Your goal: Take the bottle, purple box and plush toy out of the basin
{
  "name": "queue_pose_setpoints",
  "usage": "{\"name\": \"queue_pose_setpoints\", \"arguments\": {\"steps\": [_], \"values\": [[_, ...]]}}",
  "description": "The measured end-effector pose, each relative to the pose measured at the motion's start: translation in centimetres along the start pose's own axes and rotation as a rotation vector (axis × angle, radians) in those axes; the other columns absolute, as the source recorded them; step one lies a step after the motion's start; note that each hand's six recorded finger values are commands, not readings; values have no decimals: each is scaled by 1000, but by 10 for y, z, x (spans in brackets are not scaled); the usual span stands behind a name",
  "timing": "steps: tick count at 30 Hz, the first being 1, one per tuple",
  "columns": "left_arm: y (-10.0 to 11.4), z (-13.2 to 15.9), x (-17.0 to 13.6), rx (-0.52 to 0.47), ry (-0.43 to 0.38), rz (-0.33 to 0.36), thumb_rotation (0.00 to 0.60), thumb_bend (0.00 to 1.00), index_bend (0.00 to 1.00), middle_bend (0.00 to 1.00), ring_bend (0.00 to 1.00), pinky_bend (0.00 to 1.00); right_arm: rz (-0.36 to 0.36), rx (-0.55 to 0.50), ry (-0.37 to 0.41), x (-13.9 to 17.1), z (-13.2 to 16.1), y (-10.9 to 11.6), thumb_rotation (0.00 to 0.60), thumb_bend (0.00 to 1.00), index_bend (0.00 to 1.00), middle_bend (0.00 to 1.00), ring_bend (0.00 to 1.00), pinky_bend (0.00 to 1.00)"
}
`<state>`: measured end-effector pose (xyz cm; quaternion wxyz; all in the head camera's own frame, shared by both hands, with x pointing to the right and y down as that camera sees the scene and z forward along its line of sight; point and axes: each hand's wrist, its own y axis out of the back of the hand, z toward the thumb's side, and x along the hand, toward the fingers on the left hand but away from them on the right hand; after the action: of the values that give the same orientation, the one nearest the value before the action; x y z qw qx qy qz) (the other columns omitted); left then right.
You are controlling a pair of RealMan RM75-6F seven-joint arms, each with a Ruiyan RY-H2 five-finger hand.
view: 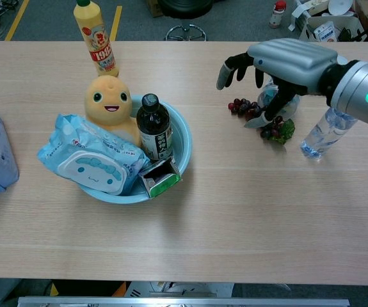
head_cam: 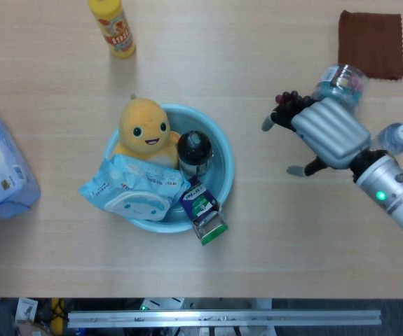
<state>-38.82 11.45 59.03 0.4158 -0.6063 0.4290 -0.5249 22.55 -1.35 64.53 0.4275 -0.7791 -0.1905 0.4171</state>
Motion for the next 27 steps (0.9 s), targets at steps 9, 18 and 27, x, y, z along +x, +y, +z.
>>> {"name": "queue_pose_setpoints", "arguments": {"steps": [9, 18, 27], "values": [[-4, 1, 2, 1, -5, -11, 600, 278, 9, 88, 98, 134, 21, 43, 18, -38, 32, -11, 600, 0, 241, 292, 242, 377], [-6, -2, 4, -1, -4, -21, 600, 279, 10, 89, 98, 134, 36, 51, 3, -65, 50, -22, 600, 0, 241, 290, 240, 376], [-6, -7, 4, -1, 2, -23, 600, 279, 10, 90, 98, 134, 63, 40, 2, -88, 67, -34, 600, 0, 241, 290, 240, 376]]}}
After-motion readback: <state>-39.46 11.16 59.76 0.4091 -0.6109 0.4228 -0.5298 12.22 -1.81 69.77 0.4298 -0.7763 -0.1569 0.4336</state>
